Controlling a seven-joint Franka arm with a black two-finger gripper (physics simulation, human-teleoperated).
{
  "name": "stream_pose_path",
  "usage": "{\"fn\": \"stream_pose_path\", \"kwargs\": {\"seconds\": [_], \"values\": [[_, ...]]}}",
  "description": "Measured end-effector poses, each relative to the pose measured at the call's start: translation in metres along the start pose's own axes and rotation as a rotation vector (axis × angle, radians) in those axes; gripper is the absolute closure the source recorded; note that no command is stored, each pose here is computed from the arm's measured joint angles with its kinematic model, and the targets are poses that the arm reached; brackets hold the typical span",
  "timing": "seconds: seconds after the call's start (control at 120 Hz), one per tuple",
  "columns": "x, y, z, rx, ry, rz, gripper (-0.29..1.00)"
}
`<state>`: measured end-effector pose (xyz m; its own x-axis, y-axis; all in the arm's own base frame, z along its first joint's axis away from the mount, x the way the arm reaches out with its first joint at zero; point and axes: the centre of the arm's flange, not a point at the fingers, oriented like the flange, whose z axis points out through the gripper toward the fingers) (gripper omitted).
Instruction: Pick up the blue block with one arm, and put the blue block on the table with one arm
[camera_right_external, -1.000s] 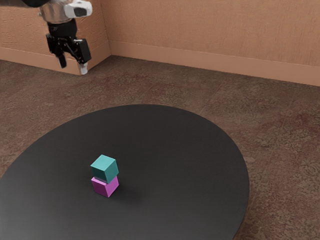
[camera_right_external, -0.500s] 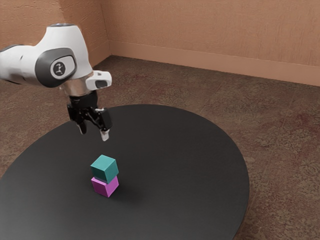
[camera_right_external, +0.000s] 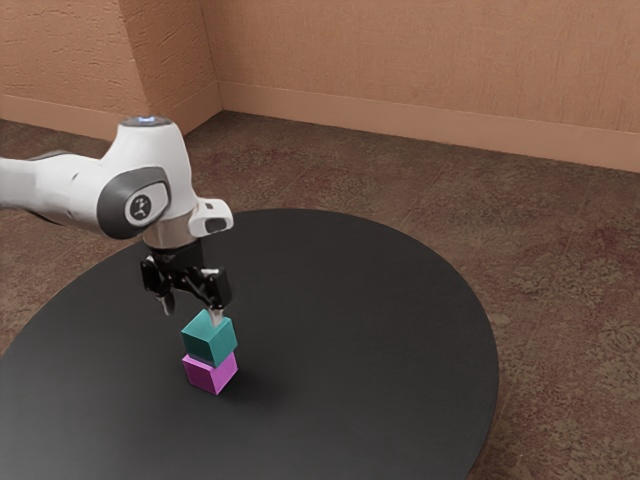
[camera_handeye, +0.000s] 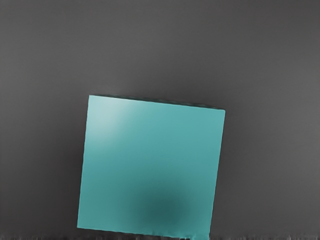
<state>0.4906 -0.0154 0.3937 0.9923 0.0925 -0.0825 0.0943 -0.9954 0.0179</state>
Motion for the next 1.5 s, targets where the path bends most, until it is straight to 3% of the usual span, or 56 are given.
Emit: {"fn": "stream_pose_path", "kwargs": {"seconds": [0.217,0.658,0.9,1.025,1.133,1.317,1.5], "values": [[0.007,-0.001,0.026,0.004,-0.044,0.001,0.00],[0.027,-0.005,0.072,-0.015,-0.029,-0.020,0.01],[0.029,-0.008,0.061,-0.018,0.004,-0.024,0.34],[0.031,-0.006,0.022,-0.015,0.064,-0.012,0.39],[0.065,-0.003,-0.012,-0.007,0.093,0.008,0.40],[0.124,-0.116,0.013,0.022,0.006,-0.135,0.40],[0.135,-0.137,0.053,0.014,-0.078,-0.118,0.40]]}}
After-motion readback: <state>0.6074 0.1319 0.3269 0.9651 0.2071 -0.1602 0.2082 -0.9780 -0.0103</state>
